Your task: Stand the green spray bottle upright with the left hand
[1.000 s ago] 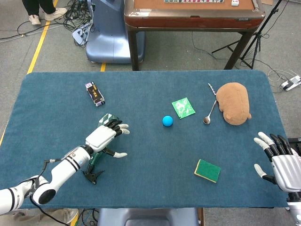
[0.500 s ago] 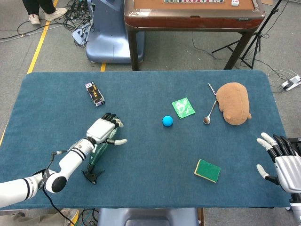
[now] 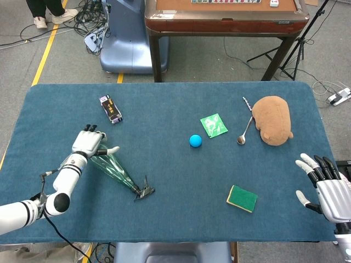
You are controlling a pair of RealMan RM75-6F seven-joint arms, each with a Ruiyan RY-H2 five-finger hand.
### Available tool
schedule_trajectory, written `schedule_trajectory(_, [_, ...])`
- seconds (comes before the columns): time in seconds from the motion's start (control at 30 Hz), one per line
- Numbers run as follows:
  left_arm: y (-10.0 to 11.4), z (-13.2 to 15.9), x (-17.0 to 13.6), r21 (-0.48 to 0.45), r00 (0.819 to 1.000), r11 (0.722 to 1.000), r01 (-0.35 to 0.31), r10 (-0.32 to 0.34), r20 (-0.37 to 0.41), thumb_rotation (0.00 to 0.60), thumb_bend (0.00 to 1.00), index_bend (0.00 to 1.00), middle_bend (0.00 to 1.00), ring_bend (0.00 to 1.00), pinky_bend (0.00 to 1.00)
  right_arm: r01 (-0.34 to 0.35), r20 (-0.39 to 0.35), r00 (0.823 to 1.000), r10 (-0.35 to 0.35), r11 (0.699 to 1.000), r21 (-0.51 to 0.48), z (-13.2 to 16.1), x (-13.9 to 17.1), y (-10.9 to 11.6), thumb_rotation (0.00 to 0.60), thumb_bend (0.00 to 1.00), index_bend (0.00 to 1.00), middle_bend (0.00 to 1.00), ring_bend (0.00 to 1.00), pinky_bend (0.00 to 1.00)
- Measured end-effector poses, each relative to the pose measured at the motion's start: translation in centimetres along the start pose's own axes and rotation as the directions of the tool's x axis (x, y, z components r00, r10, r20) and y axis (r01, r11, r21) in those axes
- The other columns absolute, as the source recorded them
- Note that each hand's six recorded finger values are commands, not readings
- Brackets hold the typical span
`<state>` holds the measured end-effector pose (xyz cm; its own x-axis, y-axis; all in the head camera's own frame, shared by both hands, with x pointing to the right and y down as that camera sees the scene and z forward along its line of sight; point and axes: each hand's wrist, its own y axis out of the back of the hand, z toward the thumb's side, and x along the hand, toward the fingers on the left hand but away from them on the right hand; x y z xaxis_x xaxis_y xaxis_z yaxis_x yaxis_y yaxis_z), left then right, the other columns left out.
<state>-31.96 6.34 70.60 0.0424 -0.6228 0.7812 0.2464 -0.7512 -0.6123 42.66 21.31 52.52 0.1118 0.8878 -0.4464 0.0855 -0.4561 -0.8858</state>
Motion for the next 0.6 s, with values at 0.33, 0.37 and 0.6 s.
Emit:
schedule_trajectory(0.33, [0.6,-1.9,-2.1,-0.014,0.997,0.997,-0.072,0.073,0.012,0.11,0.04,0.28,0.27,0.01,0.0,-0.003,-0.004,1.0,0.003,1.0,0.002,0.2,-0.1,-0.1,0.6,0.3,0.19,0.12,0.0,0.0])
schedule_trajectory(0.37, [0.8,-1.7,-2.5,-0.011,0.995,0.995,-0.096,0.096,0.036,0.184,0.04,0.27,0.26,0.01,0.0,-0.002,-0.005,1.0,0.002,1.0,0.002,0.2,-0.2,-0.1,0.6,0.3,0.19,0.12,0.0,0.0])
schedule_trajectory(0.6, [0.6,0.3,-5.9,0.068,0.954,0.972,-0.224,0.204,0.22,0.531,0.04,0.24,0.22,0.01,0.0,-0.006,-0.005,1.0,0.006,1.0,0.003,0.1,-0.2,-0.2,0.6,0.3,0.19,0.12,0.0,0.0])
